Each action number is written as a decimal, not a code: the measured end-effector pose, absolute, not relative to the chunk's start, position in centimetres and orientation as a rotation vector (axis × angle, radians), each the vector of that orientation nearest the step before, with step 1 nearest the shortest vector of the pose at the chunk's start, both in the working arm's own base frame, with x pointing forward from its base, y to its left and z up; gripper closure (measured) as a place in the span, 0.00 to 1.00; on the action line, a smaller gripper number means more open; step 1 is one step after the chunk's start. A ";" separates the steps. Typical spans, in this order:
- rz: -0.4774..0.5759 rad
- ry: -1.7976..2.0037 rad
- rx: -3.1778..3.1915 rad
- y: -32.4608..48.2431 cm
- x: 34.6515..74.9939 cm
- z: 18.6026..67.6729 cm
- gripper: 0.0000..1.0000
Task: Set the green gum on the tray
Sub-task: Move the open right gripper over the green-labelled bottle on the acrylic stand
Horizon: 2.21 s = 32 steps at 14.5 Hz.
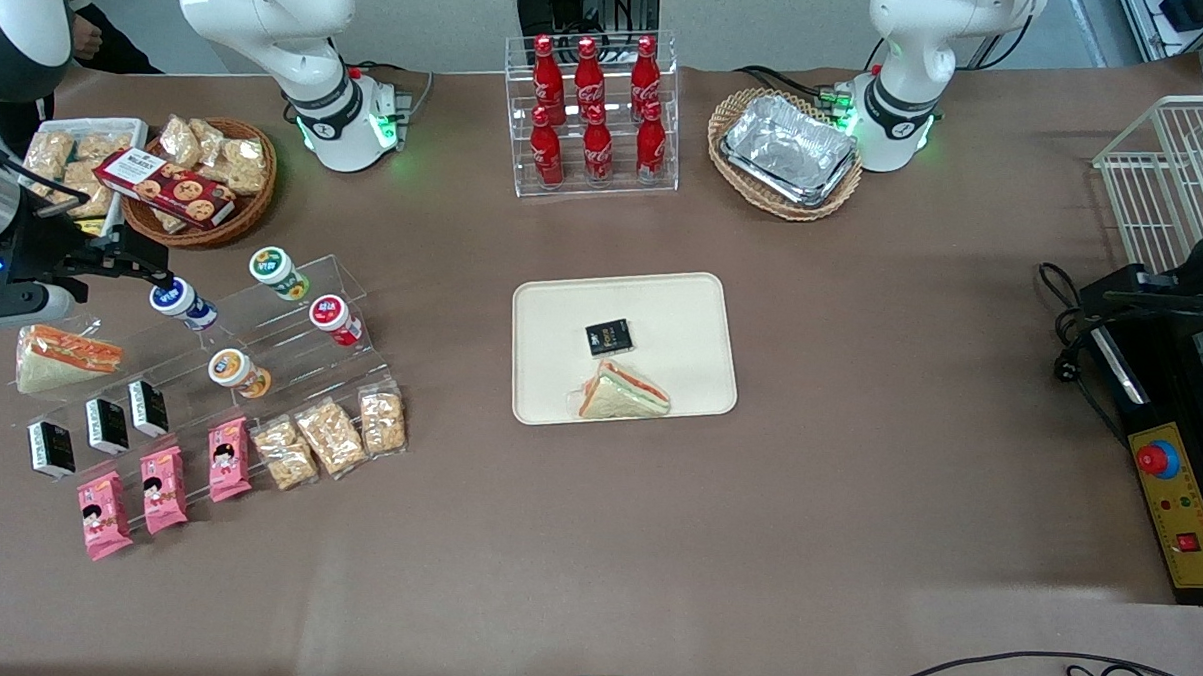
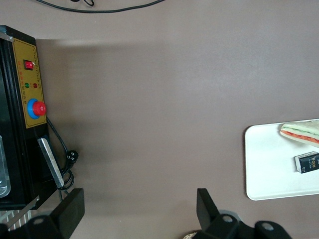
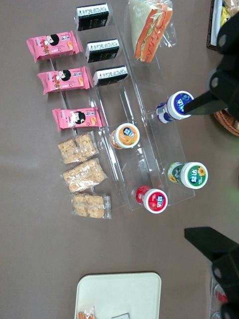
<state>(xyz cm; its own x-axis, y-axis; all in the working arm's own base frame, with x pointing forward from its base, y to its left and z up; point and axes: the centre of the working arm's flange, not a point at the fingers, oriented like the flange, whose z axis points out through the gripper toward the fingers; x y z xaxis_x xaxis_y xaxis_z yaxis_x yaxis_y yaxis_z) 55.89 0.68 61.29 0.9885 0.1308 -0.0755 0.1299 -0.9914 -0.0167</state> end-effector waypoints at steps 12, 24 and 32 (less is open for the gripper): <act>0.141 -0.227 -3.114 1.3 53.2 63.3 0.00; 0.021 -0.309 -3.098 1.2 43.6 58.0 0.00; -0.006 -0.333 -3.097 1.2 43.3 50.0 0.00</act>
<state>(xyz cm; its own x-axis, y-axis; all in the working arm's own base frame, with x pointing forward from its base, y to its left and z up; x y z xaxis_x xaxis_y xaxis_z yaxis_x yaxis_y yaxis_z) 43.28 1.22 49.98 0.9771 0.2128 0.0067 0.2129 -0.9767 -0.0264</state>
